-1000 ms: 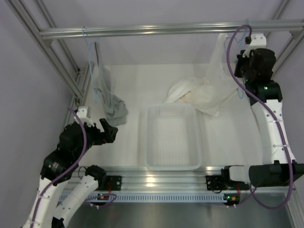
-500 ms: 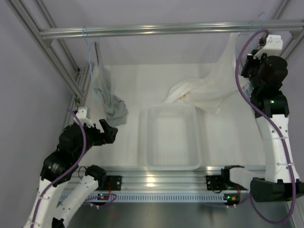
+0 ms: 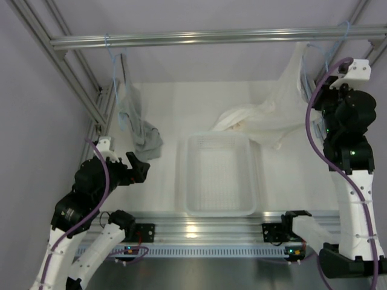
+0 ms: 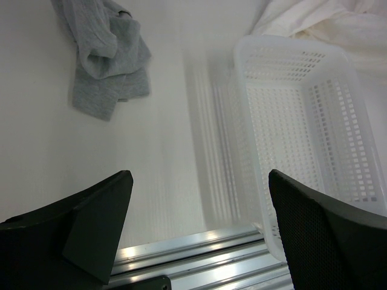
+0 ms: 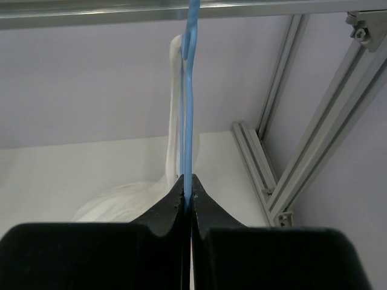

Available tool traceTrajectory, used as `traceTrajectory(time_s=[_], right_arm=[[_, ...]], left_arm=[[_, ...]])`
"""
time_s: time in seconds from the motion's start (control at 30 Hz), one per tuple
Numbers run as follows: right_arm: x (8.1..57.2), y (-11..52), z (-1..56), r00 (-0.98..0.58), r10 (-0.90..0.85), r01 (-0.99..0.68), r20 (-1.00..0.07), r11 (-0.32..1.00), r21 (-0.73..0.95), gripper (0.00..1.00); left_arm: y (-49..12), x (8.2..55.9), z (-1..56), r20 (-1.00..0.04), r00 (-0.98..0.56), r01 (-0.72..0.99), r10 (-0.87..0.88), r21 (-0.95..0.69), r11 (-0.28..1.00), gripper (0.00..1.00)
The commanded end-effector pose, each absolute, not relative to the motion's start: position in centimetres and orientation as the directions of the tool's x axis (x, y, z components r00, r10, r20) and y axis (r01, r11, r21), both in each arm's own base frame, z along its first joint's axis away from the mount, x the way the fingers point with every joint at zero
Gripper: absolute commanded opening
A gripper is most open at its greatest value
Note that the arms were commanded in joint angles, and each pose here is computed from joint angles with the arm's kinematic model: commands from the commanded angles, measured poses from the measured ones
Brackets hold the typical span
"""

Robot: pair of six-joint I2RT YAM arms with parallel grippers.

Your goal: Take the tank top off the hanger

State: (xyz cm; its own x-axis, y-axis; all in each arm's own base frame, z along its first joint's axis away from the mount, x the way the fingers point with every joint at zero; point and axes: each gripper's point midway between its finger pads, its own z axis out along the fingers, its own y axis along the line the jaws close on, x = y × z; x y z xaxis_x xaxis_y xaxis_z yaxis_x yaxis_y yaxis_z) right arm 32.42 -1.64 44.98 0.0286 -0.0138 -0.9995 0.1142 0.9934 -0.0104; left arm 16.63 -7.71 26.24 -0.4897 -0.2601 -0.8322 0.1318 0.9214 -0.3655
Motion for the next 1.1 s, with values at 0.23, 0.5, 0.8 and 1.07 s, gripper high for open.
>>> traceTrajectory(time_s=[0.23, 0.5, 0.8, 1.07], right_arm=[[26.7, -4.4, 48.5, 0.154, 0.030, 0.255, -0.988, 0.965, 0.069, 0.00], [22.7, -2.3, 49.9, 0.088, 0.027, 0.137, -0.996, 0.990, 0.039, 0.00], [18.5, -0.1, 47.1, 0.002, 0.028, 0.015, -1.000, 0.999, 0.028, 0.00], [14.1, 3.0, 46.2, 0.008, 0.055, -0.159, -0.998, 0.986, 0.053, 0.00]], left_arm=[[-8.1, 17.2, 27.4, -0.843, -0.453, 0.149, -0.288, -0.391, 0.908, 0.99], [-10.2, 17.1, 28.3, -0.836, -0.496, 0.253, -0.235, -0.397, 0.882, 0.99], [-18.4, 17.4, 32.7, -0.775, -0.606, 0.540, -0.183, -0.569, 0.621, 0.99], [-29.6, 20.1, 36.6, -0.802, -0.574, 0.691, -0.166, -0.583, 0.427, 0.99]])
